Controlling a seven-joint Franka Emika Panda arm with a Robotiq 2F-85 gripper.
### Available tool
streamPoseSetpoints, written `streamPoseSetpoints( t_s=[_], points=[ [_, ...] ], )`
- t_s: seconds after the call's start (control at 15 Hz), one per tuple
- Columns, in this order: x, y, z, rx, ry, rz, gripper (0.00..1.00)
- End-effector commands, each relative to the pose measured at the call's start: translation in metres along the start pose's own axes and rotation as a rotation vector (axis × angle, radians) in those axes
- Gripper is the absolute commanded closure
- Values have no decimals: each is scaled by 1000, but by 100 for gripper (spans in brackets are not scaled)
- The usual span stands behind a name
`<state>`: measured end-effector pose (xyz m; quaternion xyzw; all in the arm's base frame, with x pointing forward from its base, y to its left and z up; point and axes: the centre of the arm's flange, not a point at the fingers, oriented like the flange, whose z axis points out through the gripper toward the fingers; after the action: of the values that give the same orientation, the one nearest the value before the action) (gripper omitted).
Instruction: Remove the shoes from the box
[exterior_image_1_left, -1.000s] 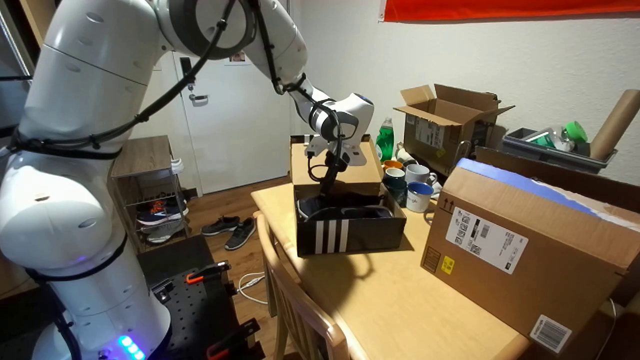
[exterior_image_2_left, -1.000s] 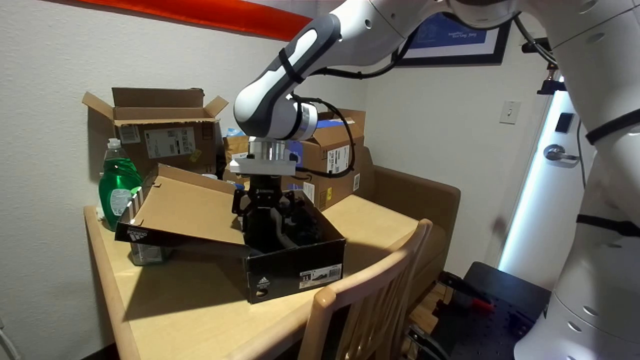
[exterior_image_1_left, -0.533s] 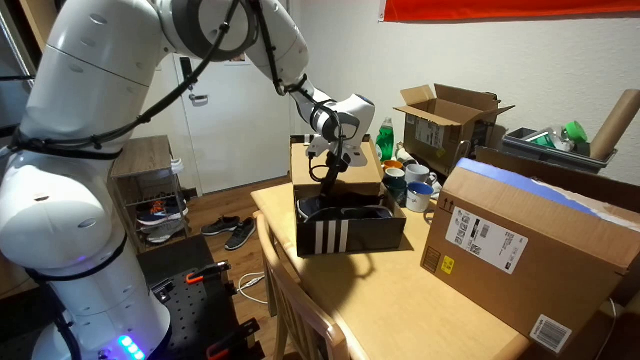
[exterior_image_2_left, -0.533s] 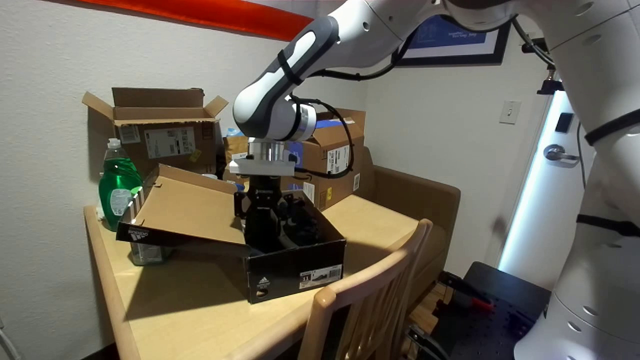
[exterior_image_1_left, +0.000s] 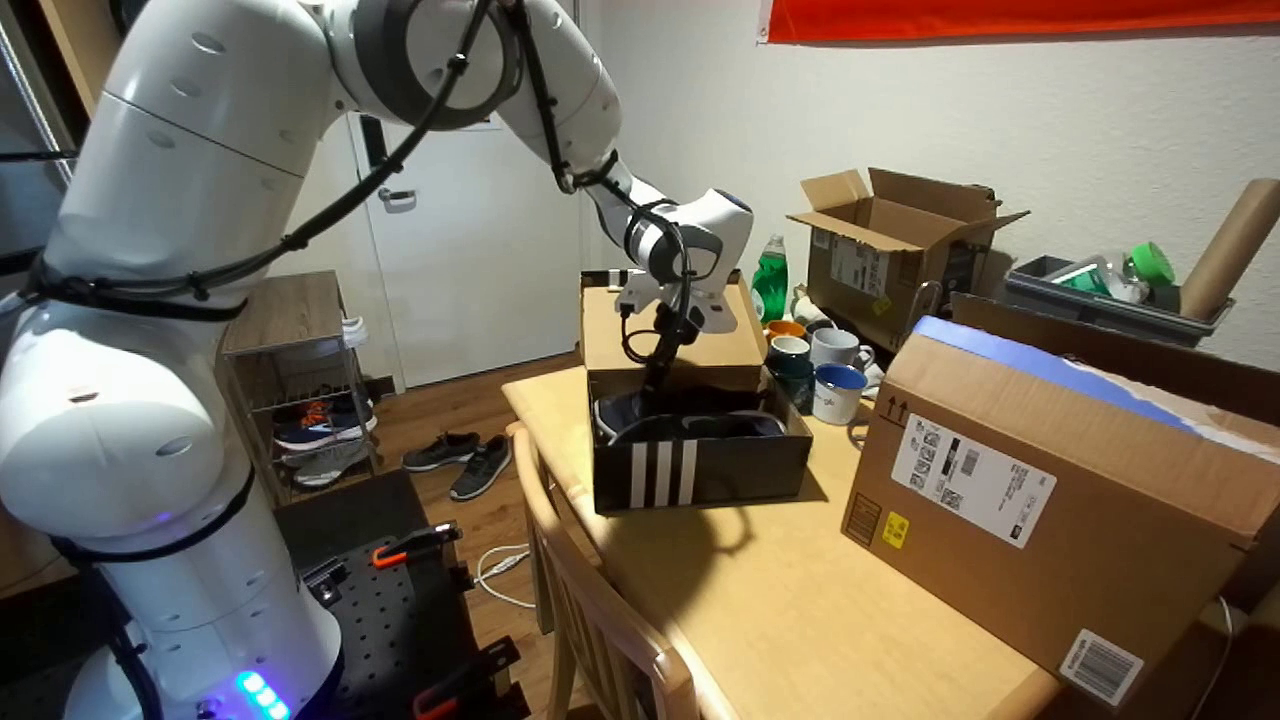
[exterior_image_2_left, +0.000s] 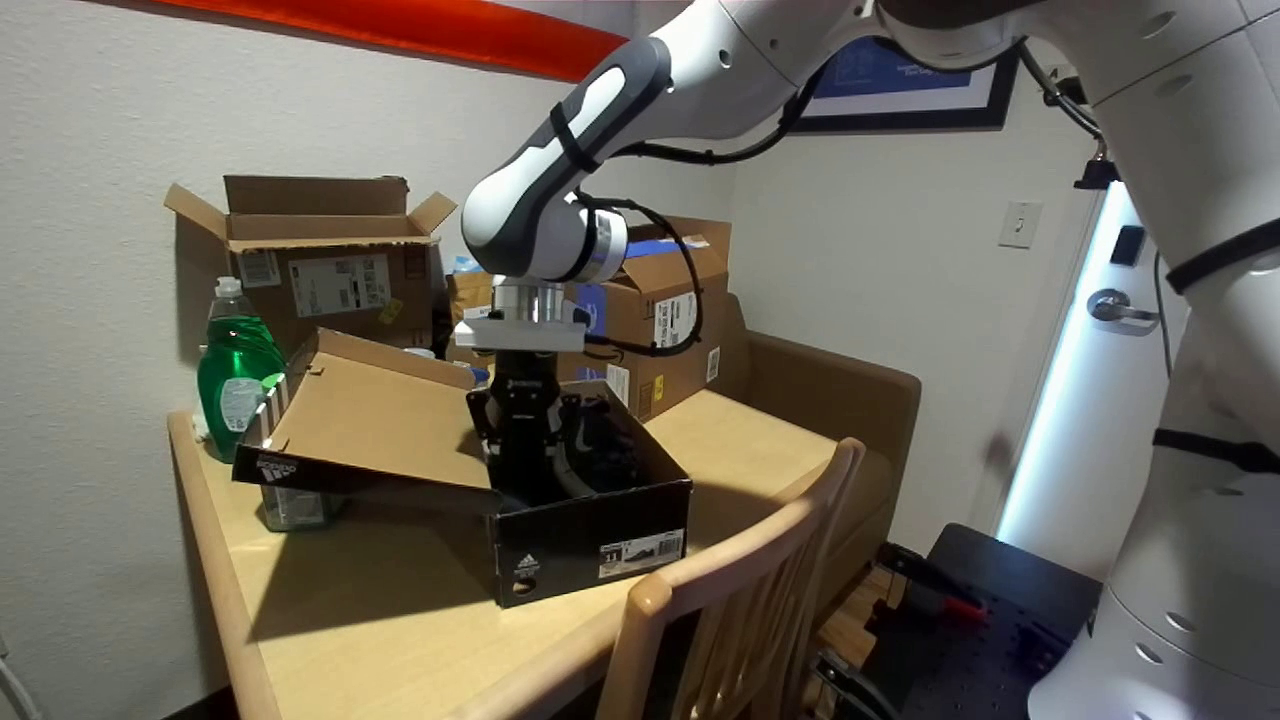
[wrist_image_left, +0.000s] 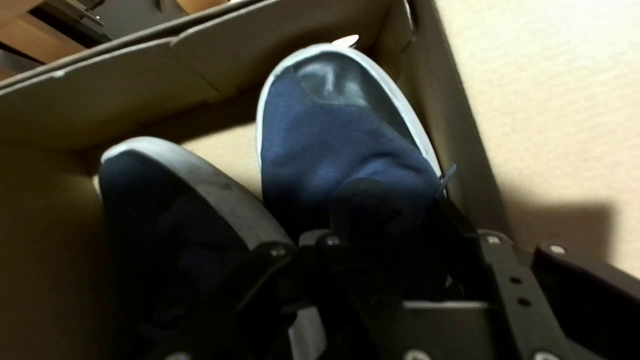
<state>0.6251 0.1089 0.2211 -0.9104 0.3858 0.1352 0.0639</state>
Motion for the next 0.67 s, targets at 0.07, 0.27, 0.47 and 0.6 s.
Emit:
streamPoseSetpoints(
  t_s=[0.07, 0.27, 0.47, 0.6],
  points=[
    [9, -9, -4, -13, -19, -10, 43],
    [13, -14, -2, -5, -21, -19, 51],
    [18, -23, 0, -11, -26, -26, 82],
    [21, -27, 0, -13, -31, -30, 96]
  ],
)
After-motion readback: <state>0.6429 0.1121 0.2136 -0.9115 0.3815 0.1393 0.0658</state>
